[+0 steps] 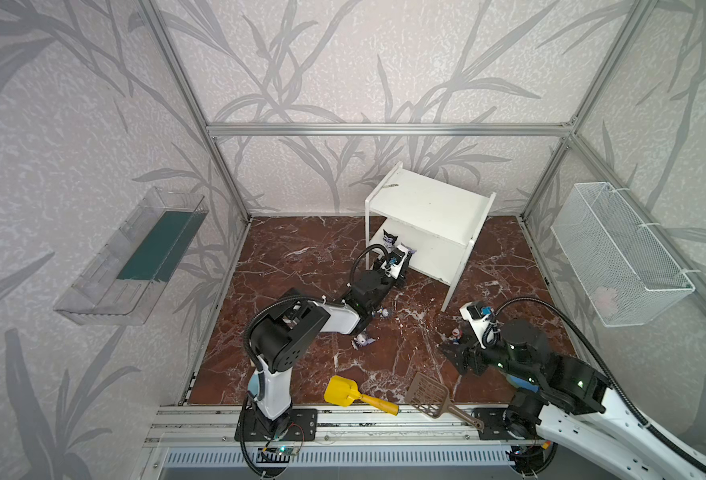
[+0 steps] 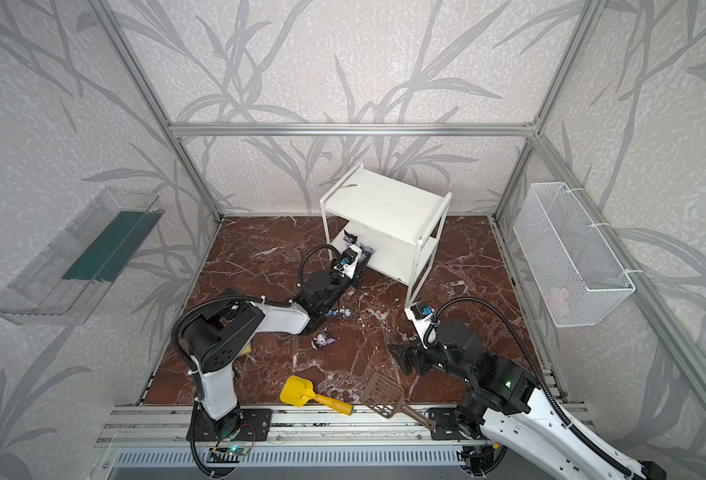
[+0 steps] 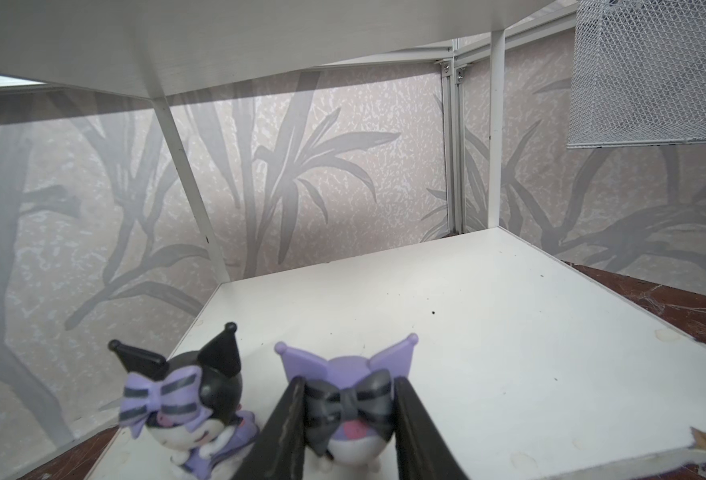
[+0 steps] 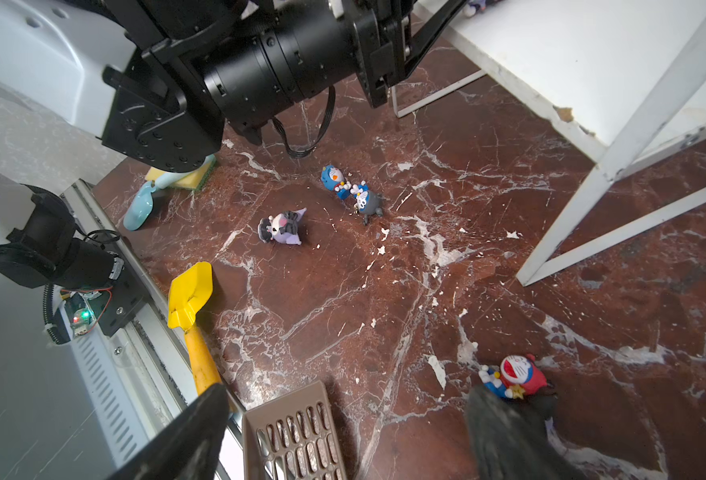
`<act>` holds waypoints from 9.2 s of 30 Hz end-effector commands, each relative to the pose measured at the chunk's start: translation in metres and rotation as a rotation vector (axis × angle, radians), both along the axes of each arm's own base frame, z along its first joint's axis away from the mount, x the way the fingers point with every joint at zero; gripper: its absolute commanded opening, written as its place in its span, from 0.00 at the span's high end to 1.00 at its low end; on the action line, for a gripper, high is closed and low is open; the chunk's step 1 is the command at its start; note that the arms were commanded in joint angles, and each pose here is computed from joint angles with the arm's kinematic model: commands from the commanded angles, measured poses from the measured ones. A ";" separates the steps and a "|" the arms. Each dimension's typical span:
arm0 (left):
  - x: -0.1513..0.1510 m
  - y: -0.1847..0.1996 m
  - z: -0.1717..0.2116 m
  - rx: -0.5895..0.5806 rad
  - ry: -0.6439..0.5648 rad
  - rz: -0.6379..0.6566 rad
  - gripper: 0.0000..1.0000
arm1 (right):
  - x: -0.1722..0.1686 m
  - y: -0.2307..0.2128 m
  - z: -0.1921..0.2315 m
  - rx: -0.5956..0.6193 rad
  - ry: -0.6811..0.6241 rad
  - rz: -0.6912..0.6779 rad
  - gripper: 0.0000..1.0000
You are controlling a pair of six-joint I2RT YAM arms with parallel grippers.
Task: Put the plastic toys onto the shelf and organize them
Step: 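Carry the Kuromi onto the lower tier with the left gripper while the right arm retracts, then open the left gripper and withdraw it from the shelf, then lower the right gripper onto the black Kuromi in the floor pile and close, then lift the Kuromi toward the left gripper while the left gripper closes on it, then carry the Kuromi onto the lower tier with the left gripper while the right arm retracts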
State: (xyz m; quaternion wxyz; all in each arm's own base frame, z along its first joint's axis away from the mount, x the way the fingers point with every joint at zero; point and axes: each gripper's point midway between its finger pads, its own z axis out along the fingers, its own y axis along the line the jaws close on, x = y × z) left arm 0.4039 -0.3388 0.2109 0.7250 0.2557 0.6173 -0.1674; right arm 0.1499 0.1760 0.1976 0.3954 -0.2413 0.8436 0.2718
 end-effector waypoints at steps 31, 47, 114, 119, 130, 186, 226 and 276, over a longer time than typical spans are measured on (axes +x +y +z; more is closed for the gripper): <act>-0.004 0.001 0.019 -0.057 -0.050 -0.011 0.45 | -0.002 0.005 0.005 0.017 -0.016 0.029 0.10; -0.026 0.004 0.030 -0.015 -0.095 0.014 0.41 | -0.003 0.006 0.004 0.023 -0.009 0.035 0.10; -0.176 0.089 -0.040 0.159 0.370 -0.048 0.01 | 0.039 -0.078 -0.126 -0.075 0.479 -0.663 0.42; -0.175 0.090 -0.037 0.160 0.370 -0.040 0.01 | 0.048 -0.068 -0.133 -0.062 0.499 -0.645 0.49; -0.178 0.099 -0.038 0.158 0.367 -0.023 0.01 | 0.060 -0.072 -0.153 -0.094 0.562 -0.703 0.48; -0.218 0.095 -0.021 0.108 0.407 -0.233 0.01 | 0.038 0.002 -0.115 -0.074 0.306 -0.207 0.69; -0.272 -0.004 0.057 -0.212 0.645 -0.891 0.40 | -0.059 0.076 0.035 0.507 -0.090 0.607 0.70; -0.096 -0.045 0.076 -0.064 0.235 -0.213 0.82 | 0.033 -0.070 -0.043 -0.068 -0.011 -0.437 0.01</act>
